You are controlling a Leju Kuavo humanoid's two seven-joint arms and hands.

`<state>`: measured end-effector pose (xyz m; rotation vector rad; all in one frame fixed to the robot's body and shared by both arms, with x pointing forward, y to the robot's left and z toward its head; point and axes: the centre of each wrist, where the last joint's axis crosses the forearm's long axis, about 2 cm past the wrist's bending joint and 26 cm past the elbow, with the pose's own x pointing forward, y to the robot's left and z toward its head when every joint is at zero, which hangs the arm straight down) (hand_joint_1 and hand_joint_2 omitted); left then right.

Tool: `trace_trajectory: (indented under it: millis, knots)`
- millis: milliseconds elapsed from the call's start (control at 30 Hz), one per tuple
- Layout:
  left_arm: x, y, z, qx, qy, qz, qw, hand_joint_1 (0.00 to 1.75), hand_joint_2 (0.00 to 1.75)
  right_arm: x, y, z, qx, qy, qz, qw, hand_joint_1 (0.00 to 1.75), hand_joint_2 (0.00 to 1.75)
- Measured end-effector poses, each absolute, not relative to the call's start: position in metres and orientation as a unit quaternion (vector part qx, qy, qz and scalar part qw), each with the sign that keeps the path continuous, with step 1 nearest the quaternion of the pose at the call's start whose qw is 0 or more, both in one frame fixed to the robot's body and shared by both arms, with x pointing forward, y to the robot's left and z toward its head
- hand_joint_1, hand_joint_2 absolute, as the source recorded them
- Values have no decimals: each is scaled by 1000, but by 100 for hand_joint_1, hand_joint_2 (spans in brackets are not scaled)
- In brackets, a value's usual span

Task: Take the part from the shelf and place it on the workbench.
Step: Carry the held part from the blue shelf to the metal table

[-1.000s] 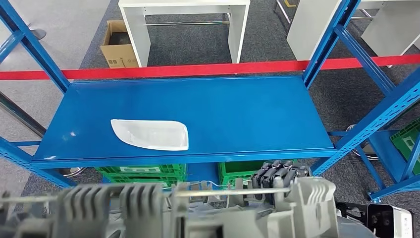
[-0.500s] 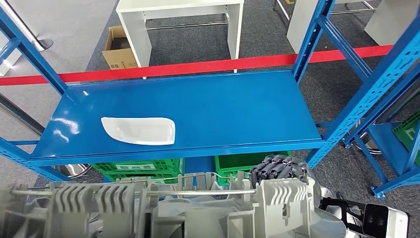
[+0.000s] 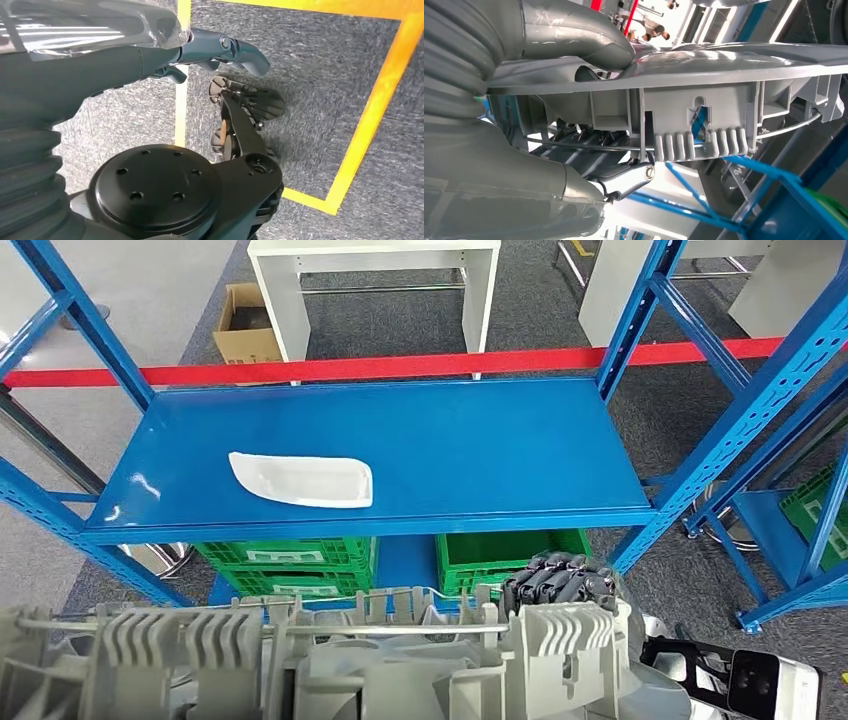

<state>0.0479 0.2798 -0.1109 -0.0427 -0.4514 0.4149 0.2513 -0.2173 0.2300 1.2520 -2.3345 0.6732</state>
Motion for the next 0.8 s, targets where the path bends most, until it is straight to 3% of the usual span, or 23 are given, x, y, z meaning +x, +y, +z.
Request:
trace_trajectory:
  millis: [300, 600, 800]
  knots:
    - [48, 278, -111, -23, -217, 204, 954, 0, 175, 252, -218, 230, 449, -835, 246, 203, 175, 175]
    - [42, 282, -112, 5, -113, 173, 978, 0, 175, 252, -228, 230, 435, -845, 247, 189, 175, 175]
    - [43, 297, -112, 30, -117, 177, 977, 0, 175, 258, -230, 237, 440, -843, 256, 174, 175, 175]
